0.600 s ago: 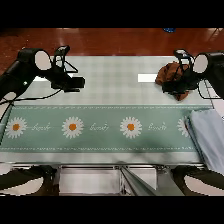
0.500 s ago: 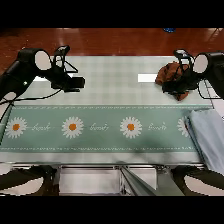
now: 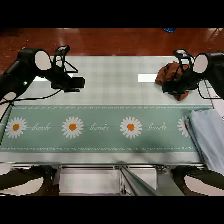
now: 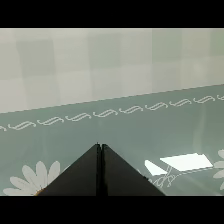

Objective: Fold the shirts.

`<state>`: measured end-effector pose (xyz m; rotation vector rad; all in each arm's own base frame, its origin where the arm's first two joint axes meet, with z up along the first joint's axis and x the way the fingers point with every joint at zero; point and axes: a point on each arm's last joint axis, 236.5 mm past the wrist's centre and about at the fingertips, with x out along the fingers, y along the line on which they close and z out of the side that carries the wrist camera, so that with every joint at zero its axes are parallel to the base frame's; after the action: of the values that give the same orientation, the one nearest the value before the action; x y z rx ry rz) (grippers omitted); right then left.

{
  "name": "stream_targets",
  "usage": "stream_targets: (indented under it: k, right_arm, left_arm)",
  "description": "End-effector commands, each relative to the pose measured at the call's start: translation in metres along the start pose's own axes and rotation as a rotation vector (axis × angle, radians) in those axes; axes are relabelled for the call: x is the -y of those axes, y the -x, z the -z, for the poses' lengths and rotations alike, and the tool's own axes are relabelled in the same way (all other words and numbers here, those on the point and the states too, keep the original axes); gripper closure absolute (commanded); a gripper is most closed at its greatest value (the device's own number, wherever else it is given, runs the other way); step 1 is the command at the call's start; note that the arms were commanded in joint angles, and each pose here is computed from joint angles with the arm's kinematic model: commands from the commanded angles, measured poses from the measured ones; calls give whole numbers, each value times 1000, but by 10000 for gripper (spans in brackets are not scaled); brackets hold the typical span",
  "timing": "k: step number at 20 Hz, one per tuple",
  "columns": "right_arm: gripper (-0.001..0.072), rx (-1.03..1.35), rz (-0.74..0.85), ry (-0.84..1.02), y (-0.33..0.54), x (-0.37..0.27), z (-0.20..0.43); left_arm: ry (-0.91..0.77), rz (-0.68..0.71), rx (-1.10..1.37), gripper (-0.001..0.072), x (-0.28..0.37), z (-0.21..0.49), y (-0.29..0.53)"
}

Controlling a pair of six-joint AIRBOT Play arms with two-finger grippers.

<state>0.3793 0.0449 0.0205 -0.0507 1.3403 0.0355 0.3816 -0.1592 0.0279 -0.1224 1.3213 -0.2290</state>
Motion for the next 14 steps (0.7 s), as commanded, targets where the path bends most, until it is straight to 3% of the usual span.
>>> stream_targets:
  k: [1, 4, 9, 10, 11, 12, 13, 14]
  right_arm:
    - [686, 1, -1, 0, 0, 0, 0]
    - [686, 22, -3, 0, 0, -1, -5]
    - [680, 330, 57, 41, 12, 11, -78]
    - [565, 416, 118, 59, 18, 24, -98]
    - [329, 503, 177, 78, 25, 37, -119]
    - [296, 575, 213, 92, 30, 46, -136]
    - [296, 642, 227, 74, 32, 58, -152]
    - [296, 697, 220, 30, 32, 70, -164]
  left_arm:
    - [1, 0, 1, 688, 0, 0, 0]
    - [1, 0, 1, 687, 0, 0, 0]
    - [0, 6, 35, 688, 1, -8, 0]
    - [-2, 8, 86, 687, 2, -21, 0]
    - [-3, 14, 127, 682, 3, -30, 1]
    - [-5, 20, 173, 573, 4, -42, 1]
    - [-4, 25, 201, 308, 5, -50, -1]
    - [-4, 23, 215, 195, 5, -55, -5]
